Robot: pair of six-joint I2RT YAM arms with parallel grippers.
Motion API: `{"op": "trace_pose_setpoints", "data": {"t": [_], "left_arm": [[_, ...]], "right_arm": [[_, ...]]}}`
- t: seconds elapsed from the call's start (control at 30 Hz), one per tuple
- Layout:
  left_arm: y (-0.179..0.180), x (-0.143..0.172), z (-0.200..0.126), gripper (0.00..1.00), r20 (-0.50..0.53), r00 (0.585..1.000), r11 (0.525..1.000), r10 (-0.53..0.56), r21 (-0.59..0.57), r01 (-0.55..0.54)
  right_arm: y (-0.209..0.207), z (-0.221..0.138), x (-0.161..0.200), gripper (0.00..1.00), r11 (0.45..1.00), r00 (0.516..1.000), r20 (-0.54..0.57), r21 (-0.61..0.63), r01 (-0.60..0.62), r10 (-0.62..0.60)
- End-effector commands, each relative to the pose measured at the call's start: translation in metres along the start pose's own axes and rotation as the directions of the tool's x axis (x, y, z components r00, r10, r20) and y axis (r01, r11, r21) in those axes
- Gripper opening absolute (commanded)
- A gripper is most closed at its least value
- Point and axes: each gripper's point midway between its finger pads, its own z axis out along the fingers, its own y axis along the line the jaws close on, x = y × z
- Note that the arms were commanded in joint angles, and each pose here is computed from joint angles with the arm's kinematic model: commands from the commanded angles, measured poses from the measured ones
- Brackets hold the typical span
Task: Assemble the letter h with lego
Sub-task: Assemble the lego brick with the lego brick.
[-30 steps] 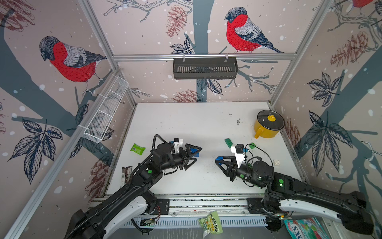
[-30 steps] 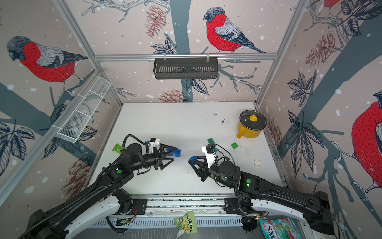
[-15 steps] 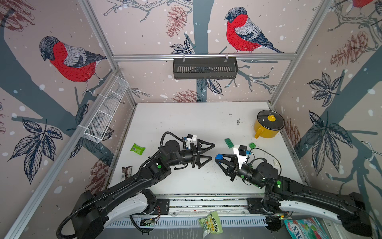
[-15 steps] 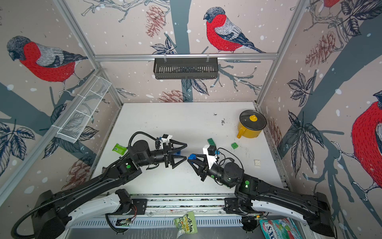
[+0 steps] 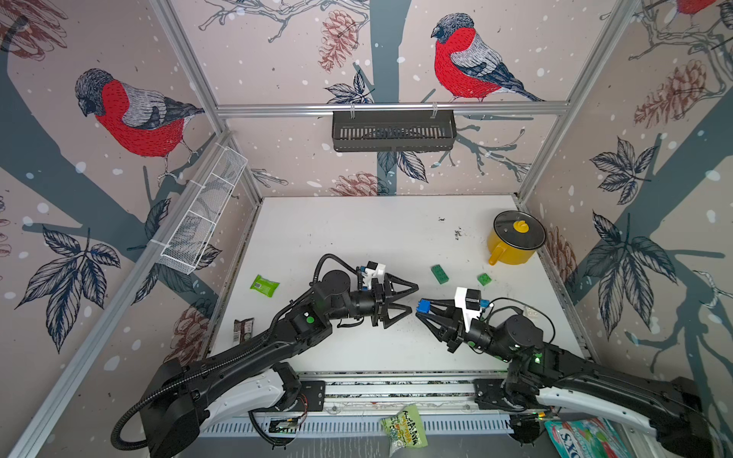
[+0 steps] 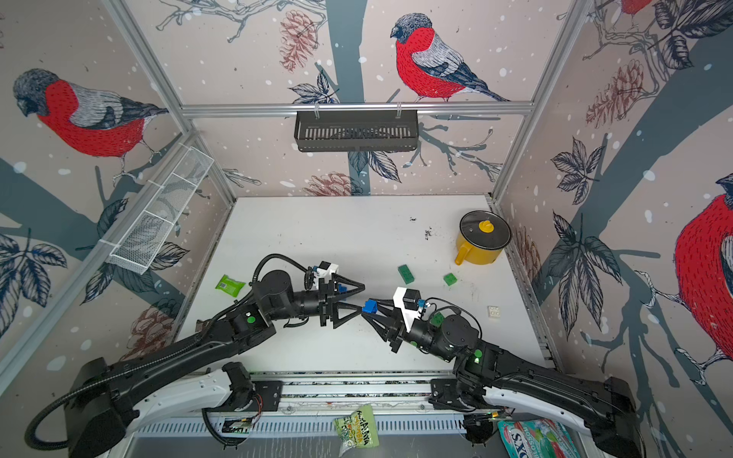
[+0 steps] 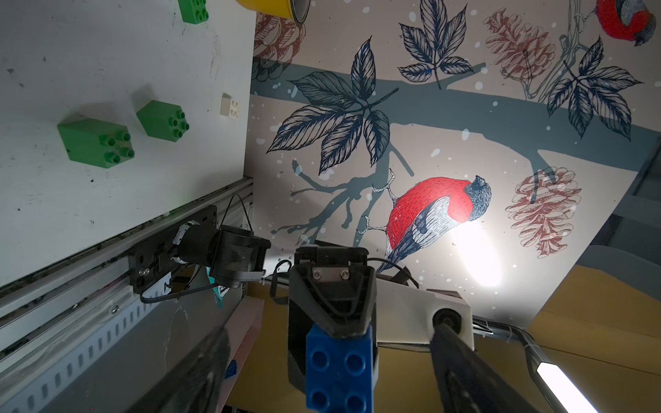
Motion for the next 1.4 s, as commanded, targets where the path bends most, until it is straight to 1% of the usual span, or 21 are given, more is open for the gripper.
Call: {"op": "trace_pose_setpoints", "data": {"t": [0.0, 0.1, 0.2, 0.33, 0.43, 0.7, 0.73, 0.83, 0.97, 1.0, 1.07, 1.27, 1.37], "left_arm": [[-0.008, 0.011, 0.003, 0.86, -0.057, 0.997, 0.999, 0.046, 0.006, -0.046], [-0.005, 0.016, 0.006, 0.84, -0.084, 0.995, 0.999, 0.051, -0.002, -0.051], [-0.011, 0.019, 0.008, 0.81, -0.095, 0.993, 0.997, 0.067, 0.03, -0.064], [-0.009, 0.026, 0.013, 0.78, -0.122, 0.989, 0.997, 0.078, 0.017, -0.076], [-0.008, 0.028, 0.012, 0.71, -0.126, 0.99, 0.997, 0.067, 0.042, -0.063], [-0.02, 0.037, 0.011, 0.68, -0.148, 0.984, 0.992, 0.102, 0.09, -0.089], [-0.021, 0.039, 0.012, 0.67, -0.158, 0.982, 0.992, 0.108, 0.088, -0.095], [-0.022, 0.048, 0.015, 0.62, -0.187, 0.975, 0.99, 0.122, 0.086, -0.107], [-0.009, 0.053, 0.014, 0.61, -0.211, 0.972, 0.994, 0.103, 0.046, -0.095], [-0.006, 0.054, 0.013, 0.61, -0.213, 0.972, 0.995, 0.099, 0.039, -0.092], [-0.005, 0.055, 0.011, 0.56, -0.218, 0.971, 0.995, 0.098, 0.028, -0.094], [-0.009, 0.06, 0.008, 0.56, -0.231, 0.965, 0.992, 0.124, 0.021, -0.122], [-0.011, 0.062, 0.008, 0.51, -0.243, 0.96, 0.99, 0.139, 0.023, -0.137]], "right_arm": [[0.006, -0.001, -0.009, 0.0, 0.998, 0.999, 0.041, -0.044, 0.035, -0.033], [0.007, -0.001, -0.01, 0.0, 0.997, 0.998, 0.047, -0.058, 0.041, -0.038], [0.008, 0.0, -0.009, 0.01, 0.996, 0.998, 0.044, -0.076, 0.043, -0.04], [0.01, 0.0, -0.011, 0.0, 0.994, 0.998, 0.057, -0.099, 0.043, -0.037], [0.011, -0.001, -0.009, 0.0, 0.993, 0.997, 0.057, -0.108, 0.048, -0.042], [0.017, -0.006, -0.005, 0.0, 0.984, 0.994, 0.087, -0.163, 0.072, -0.059], [0.019, -0.007, -0.005, 0.0, 0.982, 0.994, 0.09, -0.172, 0.078, -0.063], [0.022, -0.01, -0.007, 0.0, 0.977, 0.992, 0.103, -0.195, 0.091, -0.072], [0.027, -0.014, -0.009, 0.0, 0.967, 0.989, 0.122, -0.227, 0.113, -0.087], [0.028, -0.015, -0.008, 0.0, 0.965, 0.988, 0.122, -0.235, 0.117, -0.09], [0.028, -0.015, -0.006, 0.0, 0.963, 0.988, 0.119, -0.242, 0.121, -0.094], [0.041, -0.016, -0.001, 0.0, 0.937, 0.99, 0.097, -0.326, 0.126, -0.1], [0.043, -0.015, 0.0, 0.0, 0.931, 0.991, 0.089, -0.342, 0.126, -0.101]]}}
